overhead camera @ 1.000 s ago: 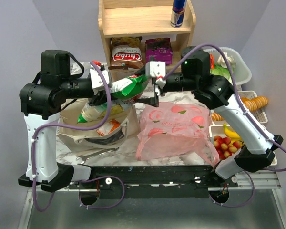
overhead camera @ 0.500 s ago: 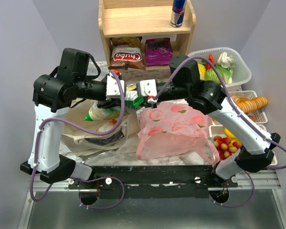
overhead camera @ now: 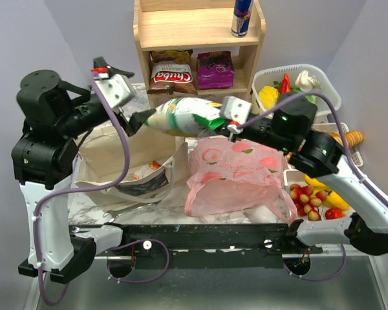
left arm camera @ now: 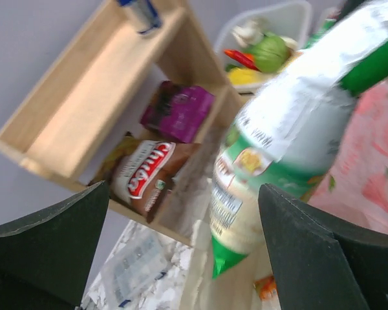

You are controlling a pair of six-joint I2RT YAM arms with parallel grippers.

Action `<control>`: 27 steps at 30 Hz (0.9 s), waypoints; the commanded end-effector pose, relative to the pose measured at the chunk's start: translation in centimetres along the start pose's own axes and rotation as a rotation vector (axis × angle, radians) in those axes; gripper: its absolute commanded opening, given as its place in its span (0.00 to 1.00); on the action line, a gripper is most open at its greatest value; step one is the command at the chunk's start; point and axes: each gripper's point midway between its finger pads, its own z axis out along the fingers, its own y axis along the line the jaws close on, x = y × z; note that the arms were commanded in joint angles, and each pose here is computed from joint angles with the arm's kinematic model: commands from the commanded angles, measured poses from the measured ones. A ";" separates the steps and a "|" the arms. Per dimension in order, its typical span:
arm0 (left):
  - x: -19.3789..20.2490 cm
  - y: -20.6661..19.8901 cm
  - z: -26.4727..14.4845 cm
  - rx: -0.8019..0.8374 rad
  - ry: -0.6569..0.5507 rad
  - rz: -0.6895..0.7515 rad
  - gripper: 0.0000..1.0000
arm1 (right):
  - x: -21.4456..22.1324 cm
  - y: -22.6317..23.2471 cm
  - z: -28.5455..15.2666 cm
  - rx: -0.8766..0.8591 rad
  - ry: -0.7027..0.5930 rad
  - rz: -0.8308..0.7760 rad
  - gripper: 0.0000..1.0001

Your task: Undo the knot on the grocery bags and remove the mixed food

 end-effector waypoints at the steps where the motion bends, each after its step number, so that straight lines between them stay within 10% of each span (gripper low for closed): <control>1: -2.7 5.6 -1.1 -0.260 -0.123 -0.079 0.99 | -2.3 -8.0 -6.0 0.488 -0.072 -0.030 0.01; 9: -0.3 5.8 -0.3 -0.258 -0.072 -0.124 0.99 | -0.5 -11.7 -9.4 0.856 -0.038 -0.264 0.01; 27: 3.0 5.2 -0.5 -0.286 -0.003 -0.130 0.98 | 4.4 -8.5 -2.0 0.749 0.031 -0.561 0.01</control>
